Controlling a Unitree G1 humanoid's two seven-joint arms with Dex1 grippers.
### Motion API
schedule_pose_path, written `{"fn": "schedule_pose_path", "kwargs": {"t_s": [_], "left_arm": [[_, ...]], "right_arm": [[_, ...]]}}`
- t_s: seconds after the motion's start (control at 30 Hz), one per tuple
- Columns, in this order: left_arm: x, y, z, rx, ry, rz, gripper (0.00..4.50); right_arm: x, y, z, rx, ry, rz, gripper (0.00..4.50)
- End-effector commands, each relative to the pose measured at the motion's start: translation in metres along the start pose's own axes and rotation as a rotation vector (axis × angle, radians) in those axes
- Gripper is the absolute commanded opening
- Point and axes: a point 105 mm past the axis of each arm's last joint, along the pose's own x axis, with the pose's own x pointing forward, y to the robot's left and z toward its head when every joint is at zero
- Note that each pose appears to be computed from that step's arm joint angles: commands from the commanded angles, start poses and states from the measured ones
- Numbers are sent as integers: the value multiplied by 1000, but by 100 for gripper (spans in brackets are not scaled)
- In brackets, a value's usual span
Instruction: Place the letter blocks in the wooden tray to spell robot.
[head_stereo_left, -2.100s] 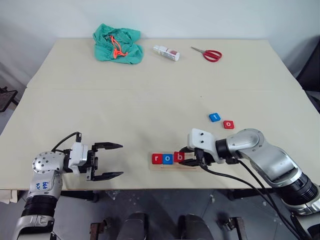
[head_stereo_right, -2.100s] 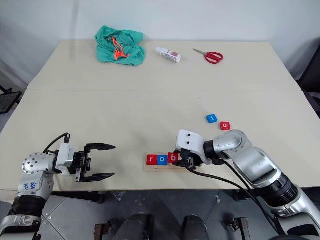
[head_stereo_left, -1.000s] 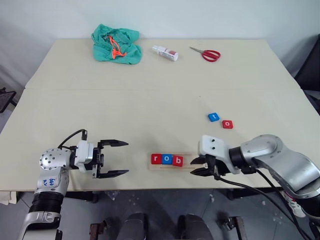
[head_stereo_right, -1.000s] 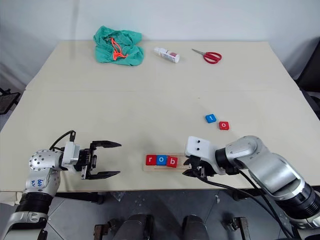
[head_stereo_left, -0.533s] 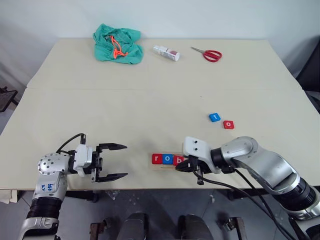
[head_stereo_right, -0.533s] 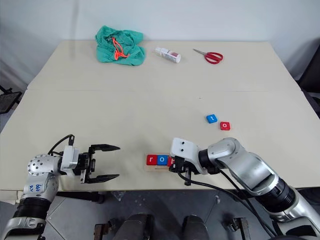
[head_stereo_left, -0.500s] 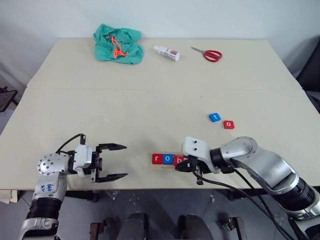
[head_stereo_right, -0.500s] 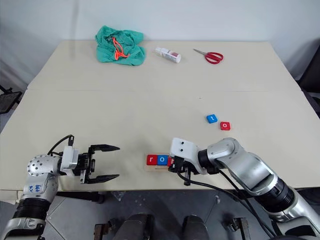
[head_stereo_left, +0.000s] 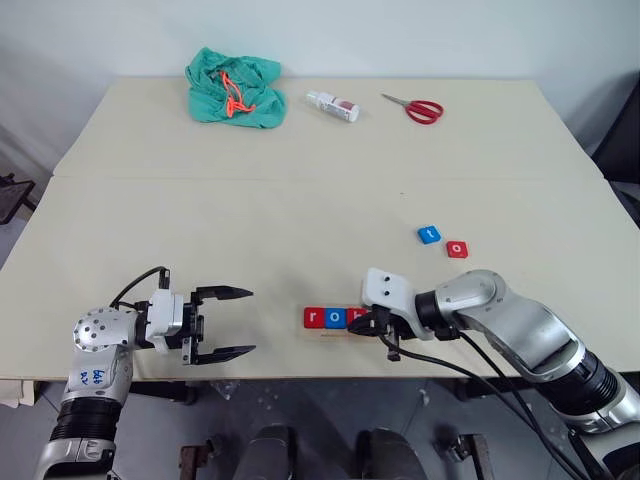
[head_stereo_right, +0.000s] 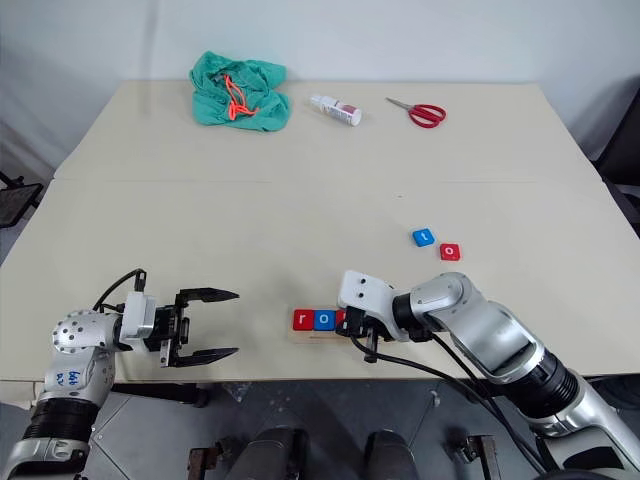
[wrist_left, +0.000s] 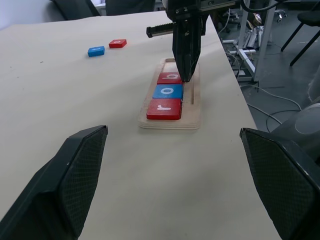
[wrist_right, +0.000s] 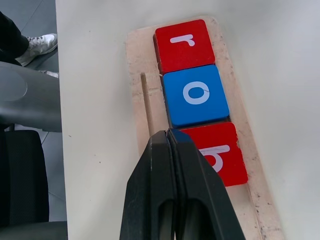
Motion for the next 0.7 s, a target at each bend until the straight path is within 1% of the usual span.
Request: {"fn": "schedule_pose_path", "kwargs": {"t_s": [0.03,0.13,0.33,0.37,0.43,0.53,0.63,0.7], "left_arm": [[0,3,4,27,-6,3,450],[1,4,4,27,-8,1,450],[2,4,3,24,-10,1,450],[1,3,2,24,-10,1,450],[2,3,1,21,-13,4,450],[3,2,0,17,-17,2,450],[4,3,-1,15,-20,1,450],[4,4,-1,15,-21,-1,450]], "right_arm": [[-15,3,24,-66,-78,-13,3],[-25,2,27,-55,-96,-19,3],[-47,-12,11,-19,-82,-92,3],[-53,-18,8,-2,-93,-133,3],[-75,-45,-3,68,-140,-305,3],[-100,-65,-29,189,-164,-465,58],[-120,-77,-50,250,-187,-615,159],[-130,-80,-62,281,-185,-681,230]]}}
